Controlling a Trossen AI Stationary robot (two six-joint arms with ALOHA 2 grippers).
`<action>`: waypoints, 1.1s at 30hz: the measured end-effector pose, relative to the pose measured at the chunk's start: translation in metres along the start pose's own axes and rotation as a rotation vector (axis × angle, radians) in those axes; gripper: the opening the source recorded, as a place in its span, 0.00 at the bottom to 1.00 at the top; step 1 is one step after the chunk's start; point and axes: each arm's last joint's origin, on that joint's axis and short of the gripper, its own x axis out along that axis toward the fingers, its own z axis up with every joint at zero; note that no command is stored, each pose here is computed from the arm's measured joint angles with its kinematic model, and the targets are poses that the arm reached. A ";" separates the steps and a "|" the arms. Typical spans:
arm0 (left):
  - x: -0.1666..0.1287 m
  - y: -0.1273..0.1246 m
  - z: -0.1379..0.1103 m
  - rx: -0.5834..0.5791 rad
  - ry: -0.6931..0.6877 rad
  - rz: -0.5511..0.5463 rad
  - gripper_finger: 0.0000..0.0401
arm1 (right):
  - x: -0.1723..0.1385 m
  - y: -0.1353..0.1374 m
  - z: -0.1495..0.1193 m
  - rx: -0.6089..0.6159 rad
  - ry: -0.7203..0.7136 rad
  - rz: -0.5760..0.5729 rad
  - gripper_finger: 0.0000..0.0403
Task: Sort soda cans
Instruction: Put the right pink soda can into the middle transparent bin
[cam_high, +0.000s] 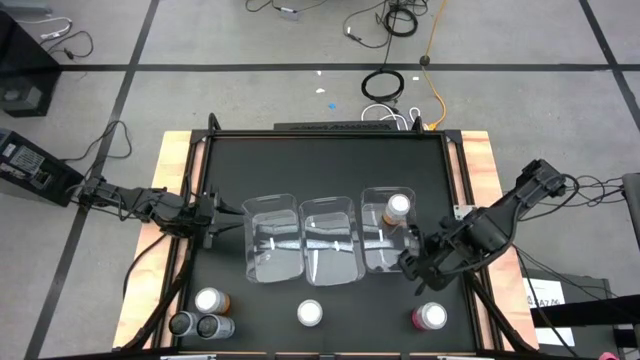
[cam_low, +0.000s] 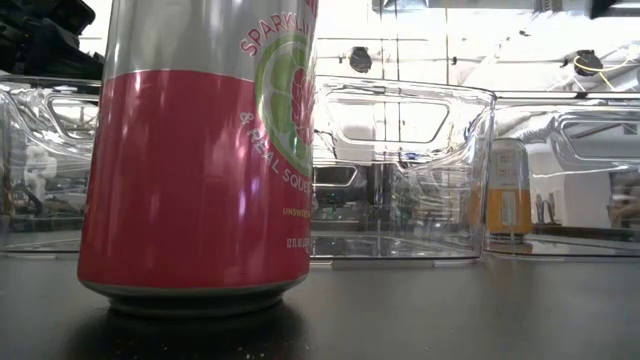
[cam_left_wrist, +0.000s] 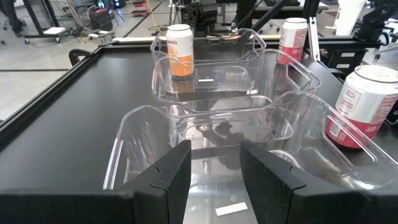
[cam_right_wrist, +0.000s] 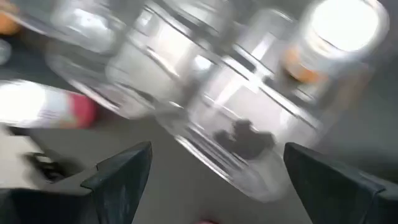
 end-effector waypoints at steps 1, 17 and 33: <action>0.000 0.000 0.000 0.000 0.000 0.000 0.37 | 0.001 0.004 0.003 -0.009 -0.017 0.039 0.89; 0.000 0.001 0.006 -0.148 -0.060 0.021 0.37 | 0.009 0.011 0.027 -0.070 -0.104 0.086 0.89; 0.000 0.001 0.005 -0.147 -0.057 0.021 0.37 | 0.001 -0.002 -0.004 0.187 0.225 -0.036 0.89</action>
